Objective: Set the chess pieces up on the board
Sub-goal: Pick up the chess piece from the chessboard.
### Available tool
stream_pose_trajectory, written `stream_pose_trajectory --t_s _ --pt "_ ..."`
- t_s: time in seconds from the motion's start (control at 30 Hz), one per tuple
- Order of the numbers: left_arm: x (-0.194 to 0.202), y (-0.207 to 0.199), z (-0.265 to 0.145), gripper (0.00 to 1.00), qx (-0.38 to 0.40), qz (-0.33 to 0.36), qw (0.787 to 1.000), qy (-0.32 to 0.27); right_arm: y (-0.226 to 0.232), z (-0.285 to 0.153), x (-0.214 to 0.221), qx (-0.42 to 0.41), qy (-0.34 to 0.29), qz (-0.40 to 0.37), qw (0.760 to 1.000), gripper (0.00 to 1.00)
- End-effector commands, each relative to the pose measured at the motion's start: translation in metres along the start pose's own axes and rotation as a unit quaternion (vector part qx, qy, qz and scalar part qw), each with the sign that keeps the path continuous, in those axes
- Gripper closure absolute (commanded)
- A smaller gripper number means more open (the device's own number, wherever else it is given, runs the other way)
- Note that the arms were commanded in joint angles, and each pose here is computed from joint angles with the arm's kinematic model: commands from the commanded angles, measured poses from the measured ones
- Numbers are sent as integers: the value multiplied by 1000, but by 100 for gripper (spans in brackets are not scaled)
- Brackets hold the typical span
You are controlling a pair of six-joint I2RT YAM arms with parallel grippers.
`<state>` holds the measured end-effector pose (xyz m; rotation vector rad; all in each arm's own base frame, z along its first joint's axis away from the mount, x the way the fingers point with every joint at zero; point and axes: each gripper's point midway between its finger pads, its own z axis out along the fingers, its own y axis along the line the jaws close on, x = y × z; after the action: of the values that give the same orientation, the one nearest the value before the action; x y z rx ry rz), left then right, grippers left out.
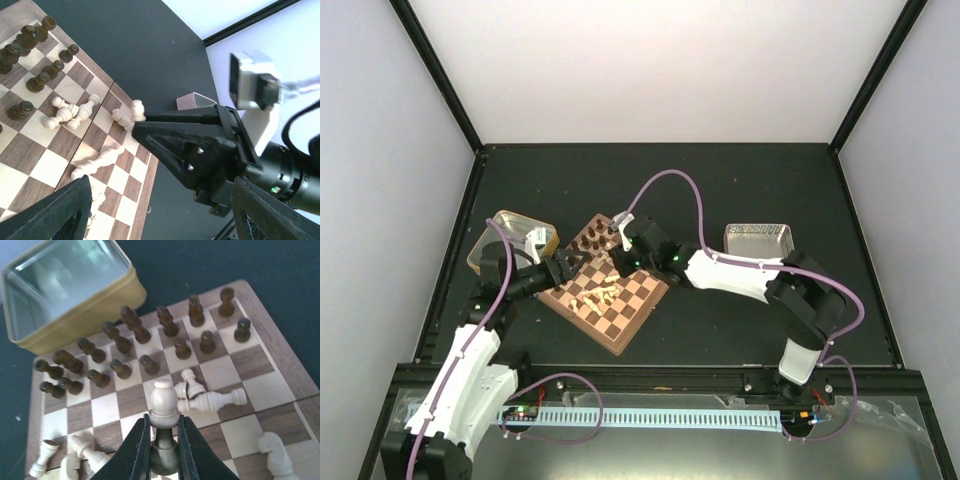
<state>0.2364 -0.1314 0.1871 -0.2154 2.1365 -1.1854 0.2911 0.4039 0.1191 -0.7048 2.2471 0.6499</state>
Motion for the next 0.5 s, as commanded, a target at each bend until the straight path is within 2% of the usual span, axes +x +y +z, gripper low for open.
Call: stream_pose_trajectory --t_s 0.0,0.17,0.47 --pt "-11 -16 6 23 37 -27 999 2 22 -23 -43 -61 -108 -23 992 99" --pt "-11 -24 15 24 49 -51 997 38 42 -54 -41 -127 -152 -82 977 99" --pt "-5 -45 26 33 87 -53 990 98 60 -68 -27 -176 -144 -157 961 99"
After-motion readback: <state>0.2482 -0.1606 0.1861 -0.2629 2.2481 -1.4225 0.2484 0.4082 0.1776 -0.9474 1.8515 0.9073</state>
